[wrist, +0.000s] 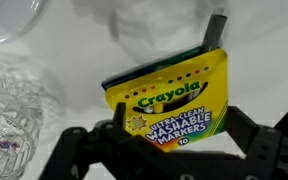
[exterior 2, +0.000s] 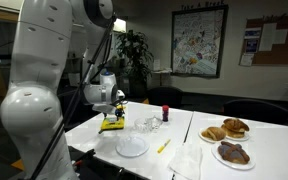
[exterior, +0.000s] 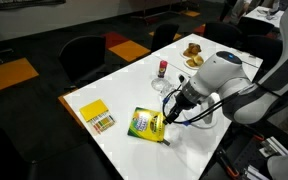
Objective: Pick up two of the crayons and put them to the right
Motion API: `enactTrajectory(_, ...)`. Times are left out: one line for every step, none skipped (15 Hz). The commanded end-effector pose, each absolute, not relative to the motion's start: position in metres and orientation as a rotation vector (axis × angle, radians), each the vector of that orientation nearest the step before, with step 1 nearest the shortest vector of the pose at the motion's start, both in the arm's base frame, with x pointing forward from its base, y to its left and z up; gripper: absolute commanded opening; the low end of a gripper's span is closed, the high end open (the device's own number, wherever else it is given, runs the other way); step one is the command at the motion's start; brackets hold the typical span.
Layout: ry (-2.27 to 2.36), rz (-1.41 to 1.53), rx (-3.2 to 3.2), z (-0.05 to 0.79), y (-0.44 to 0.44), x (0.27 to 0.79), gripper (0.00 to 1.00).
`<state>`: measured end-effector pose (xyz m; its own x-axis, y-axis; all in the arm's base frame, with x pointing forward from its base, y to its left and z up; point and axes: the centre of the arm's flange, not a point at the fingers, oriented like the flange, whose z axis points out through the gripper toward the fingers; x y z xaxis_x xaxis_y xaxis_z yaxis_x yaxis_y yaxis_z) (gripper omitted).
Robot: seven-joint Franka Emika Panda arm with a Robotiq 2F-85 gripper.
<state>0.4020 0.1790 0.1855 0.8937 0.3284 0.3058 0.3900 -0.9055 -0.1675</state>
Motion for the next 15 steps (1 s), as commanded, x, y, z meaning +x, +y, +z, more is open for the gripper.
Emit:
enactTrajectory(-0.542, -0.399, -2.835, 0.185, 0.179, 0.402, 1.0)
enactTrajectory(-0.541, -0.398, -2.835, 0.185, 0.179, 0.402, 1.0)
enactTrajectory(-0.54, -0.397, -2.834, 0.184, 0.18, 0.402, 1.0)
enactTrajectory(-0.58, -0.344, -2.836, 0.184, 0.172, 0.402, 1.0)
enactTrajectory(-0.602, -0.31, -2.829, 0.18, 0.169, 0.399, 1.0)
enactTrajectory(-0.612, -0.285, -2.827, 0.176, 0.168, 0.397, 1.0)
enactTrajectory(-0.624, -0.253, -2.818, 0.168, 0.166, 0.394, 1.0)
enactTrajectory(-0.631, -0.214, -2.806, 0.163, 0.166, 0.393, 1.0)
enactTrajectory(-0.637, -0.182, -2.808, 0.157, 0.163, 0.393, 1.0)
enactTrajectory(-0.653, -0.154, -2.808, 0.152, 0.162, 0.393, 1.0)
enactTrajectory(-0.681, -0.127, -2.814, 0.147, 0.16, 0.396, 0.96)
enactTrajectory(-0.71, -0.1, -2.821, 0.143, 0.158, 0.398, 0.74)
enactTrajectory(-0.731, -0.078, -2.833, 0.141, 0.156, 0.403, 0.72)
enactTrajectory(-0.748, -0.064, -2.844, 0.139, 0.155, 0.406, 0.69)
enactTrajectory(-0.768, -0.05, -2.855, 0.138, 0.155, 0.41, 0.61)
